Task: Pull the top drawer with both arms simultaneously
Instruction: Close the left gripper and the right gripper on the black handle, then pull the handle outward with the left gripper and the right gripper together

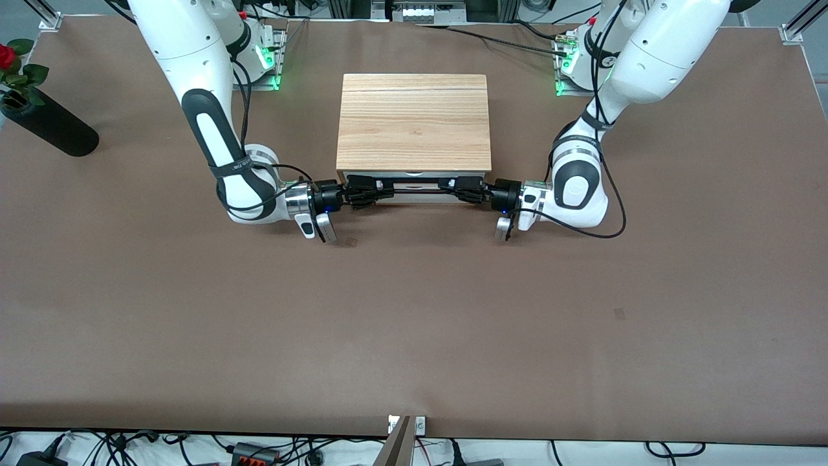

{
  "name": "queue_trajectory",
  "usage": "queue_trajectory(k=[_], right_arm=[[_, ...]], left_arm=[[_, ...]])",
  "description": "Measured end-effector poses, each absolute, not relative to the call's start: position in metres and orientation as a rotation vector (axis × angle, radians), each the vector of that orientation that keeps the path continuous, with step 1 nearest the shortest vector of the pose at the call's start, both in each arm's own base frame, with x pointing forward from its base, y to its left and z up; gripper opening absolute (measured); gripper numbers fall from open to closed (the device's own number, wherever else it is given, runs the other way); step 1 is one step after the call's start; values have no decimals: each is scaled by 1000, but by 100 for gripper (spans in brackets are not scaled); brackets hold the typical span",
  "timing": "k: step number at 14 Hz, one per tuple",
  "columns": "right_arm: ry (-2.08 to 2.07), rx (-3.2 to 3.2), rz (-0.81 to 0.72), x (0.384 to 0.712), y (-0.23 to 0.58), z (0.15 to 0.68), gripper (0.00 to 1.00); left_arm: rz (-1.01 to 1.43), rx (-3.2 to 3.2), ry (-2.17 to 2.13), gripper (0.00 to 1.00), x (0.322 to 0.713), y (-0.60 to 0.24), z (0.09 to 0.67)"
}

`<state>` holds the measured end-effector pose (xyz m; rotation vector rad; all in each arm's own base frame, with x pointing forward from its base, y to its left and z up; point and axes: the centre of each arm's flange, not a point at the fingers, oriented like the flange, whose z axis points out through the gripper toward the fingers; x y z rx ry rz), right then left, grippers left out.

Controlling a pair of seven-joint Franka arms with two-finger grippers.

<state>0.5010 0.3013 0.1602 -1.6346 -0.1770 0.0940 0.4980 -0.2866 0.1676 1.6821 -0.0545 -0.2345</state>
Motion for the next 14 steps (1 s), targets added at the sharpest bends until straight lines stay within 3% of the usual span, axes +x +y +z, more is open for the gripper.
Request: queue_trajectory(k=[1,3,14], right_arm=[[-185,-1633,86,501,301,160,31],[-196,-1632,75,501,301,159,19],[-191,-1624,57,506,300,157,19]], left_arm=[[-233,1680,-50,22,497,-287,167],[-218,1677,-61,19,497,-287,166],[-194,1664,-62,19,503,-287,164]])
